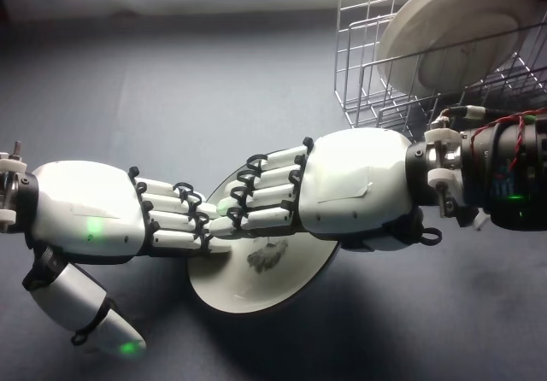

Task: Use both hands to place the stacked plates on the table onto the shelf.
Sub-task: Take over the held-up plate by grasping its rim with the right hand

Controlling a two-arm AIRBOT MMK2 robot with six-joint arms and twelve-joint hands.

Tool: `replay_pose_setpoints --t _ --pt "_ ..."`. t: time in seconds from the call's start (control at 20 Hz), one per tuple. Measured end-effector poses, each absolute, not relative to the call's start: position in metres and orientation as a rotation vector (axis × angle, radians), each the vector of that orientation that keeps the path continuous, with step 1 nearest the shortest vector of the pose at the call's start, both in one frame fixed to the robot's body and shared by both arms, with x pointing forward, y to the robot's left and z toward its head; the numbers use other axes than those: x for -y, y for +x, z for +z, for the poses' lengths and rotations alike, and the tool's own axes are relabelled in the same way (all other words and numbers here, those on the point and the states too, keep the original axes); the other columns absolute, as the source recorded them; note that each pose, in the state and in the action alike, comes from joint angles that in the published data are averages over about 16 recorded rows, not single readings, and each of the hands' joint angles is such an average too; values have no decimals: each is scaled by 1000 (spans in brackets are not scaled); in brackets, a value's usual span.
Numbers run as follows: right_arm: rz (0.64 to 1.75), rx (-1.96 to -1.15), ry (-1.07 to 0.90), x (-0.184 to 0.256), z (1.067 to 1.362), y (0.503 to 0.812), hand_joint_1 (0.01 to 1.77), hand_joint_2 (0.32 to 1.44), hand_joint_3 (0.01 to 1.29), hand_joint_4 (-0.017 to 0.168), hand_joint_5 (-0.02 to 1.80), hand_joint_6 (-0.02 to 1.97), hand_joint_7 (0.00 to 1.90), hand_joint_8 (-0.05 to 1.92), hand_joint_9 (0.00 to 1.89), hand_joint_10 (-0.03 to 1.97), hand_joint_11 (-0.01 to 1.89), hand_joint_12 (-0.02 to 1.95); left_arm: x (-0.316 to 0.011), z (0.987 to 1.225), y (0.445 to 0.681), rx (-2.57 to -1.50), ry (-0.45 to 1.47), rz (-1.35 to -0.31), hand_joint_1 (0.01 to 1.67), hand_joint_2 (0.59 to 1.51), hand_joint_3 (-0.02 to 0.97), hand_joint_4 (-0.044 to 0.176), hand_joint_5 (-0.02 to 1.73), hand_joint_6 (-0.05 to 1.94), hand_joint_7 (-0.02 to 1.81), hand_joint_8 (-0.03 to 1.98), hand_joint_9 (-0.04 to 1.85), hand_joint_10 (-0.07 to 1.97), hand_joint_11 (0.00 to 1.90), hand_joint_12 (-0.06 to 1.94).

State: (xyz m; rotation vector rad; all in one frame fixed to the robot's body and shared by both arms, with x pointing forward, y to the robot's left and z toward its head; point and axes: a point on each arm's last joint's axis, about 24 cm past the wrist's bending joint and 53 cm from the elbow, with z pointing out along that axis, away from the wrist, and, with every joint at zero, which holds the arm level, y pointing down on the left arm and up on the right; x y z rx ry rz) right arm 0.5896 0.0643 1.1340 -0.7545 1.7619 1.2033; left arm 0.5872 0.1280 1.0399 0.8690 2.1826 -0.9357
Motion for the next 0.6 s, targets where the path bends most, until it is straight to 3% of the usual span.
replay_pose_setpoints --t 0.35,0.6 --pt "1211 -1773 -748 -65 1130 588 1406 1106 17 2 211 27 241 8 217 186 42 1141 -128 1040 587 -2181 870 -935 15 1066 19 -8 -7 -42 -3 -14 -26 -50 28 23" --pt "1228 -1766 -752 -66 1130 585 1335 1102 16 -1 420 189 466 131 409 427 233 1304 -128 1041 588 -2180 872 -935 15 1067 20 -8 -7 -42 -3 -14 -26 -50 26 20"
